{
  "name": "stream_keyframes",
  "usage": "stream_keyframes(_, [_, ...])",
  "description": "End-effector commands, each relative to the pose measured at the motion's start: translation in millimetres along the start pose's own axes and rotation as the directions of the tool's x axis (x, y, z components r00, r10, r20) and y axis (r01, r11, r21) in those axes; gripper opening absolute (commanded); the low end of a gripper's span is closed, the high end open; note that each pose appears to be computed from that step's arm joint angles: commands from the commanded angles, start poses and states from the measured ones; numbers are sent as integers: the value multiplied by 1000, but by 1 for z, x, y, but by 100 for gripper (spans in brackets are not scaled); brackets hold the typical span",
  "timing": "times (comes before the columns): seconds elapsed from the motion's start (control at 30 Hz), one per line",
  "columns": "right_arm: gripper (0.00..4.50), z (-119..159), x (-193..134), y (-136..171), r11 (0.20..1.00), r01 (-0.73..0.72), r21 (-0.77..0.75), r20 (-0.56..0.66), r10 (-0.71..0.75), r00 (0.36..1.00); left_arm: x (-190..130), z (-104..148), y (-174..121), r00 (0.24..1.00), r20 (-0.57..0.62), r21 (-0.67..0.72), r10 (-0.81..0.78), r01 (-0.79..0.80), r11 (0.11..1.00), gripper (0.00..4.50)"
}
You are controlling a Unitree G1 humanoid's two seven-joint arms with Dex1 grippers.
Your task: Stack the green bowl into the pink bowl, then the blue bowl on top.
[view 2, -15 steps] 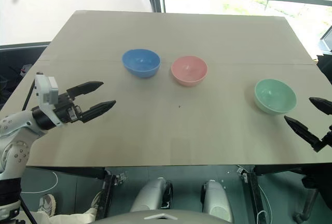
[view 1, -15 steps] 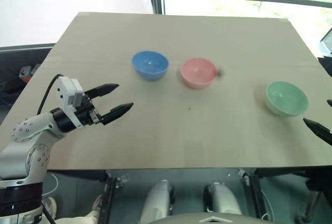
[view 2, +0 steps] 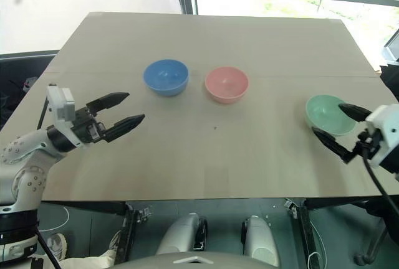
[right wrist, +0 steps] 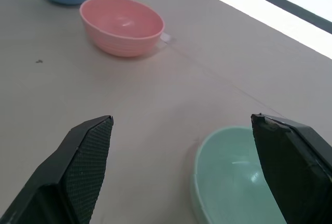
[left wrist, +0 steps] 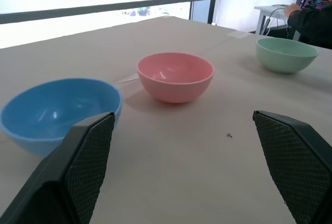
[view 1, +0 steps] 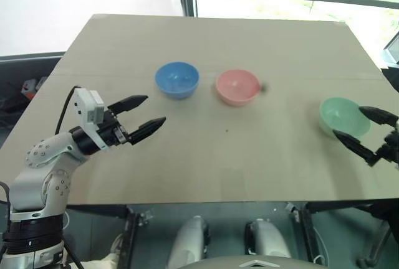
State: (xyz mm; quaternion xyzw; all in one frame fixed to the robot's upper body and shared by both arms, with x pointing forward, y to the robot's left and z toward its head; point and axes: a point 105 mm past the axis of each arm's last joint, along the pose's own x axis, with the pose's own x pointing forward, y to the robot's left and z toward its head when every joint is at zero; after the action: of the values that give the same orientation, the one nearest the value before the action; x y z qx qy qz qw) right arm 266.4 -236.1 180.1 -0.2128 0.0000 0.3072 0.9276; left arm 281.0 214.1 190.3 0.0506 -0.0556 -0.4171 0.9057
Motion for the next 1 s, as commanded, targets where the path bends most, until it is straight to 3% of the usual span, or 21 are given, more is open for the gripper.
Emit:
stream_keyframes(0.03, [446, 16, 48, 21, 984, -93, -151, 43, 101, 994, 13, 12, -14, 997, 68, 25, -48, 46, 999, 450])
stream_keyframes(0.27, [446, 39, 179, 56, 842, -213, -495, 60, 278, 959, 16, 4, -24, 996, 86, -4, -11, 11, 1000, 450])
stream_keyframes(0.4, [446, 37, 206, 72, 764, -283, -580, 23, 363, 931, 12, 4, -25, 996, 82, -2, 15, -15, 1000, 450])
stream_keyframes(0.53, [340, 29, 218, 91, 679, -407, -611, -57, 475, 878, -2, 7, -27, 995, 73, 14, 68, -70, 997, 450])
stream_keyframes(0.6, [231, 30, 220, 91, 669, -409, -620, -57, 482, 874, -5, 6, -28, 994, 69, 16, 83, -84, 996, 450])
stream_keyframes(0.63, [219, 30, 221, 90, 669, -409, -621, -55, 483, 874, -6, 6, -29, 994, 67, 17, 85, -87, 996, 450])
stream_keyframes(0.83, [2, 28, 224, 86, 659, -405, -634, -65, 477, 877, -10, 8, -32, 992, 66, 20, 103, -105, 994, 450])
stream_keyframes(0.93, [2, 37, 221, 84, 686, -394, -612, -24, 481, 876, -11, 8, -32, 992, 63, 19, 109, -110, 994, 450])
stream_keyframes(1.0, [2, 43, 208, 93, 684, -450, -574, -8, 545, 838, -11, 7, -31, 992, 61, 16, 113, -114, 993, 450])
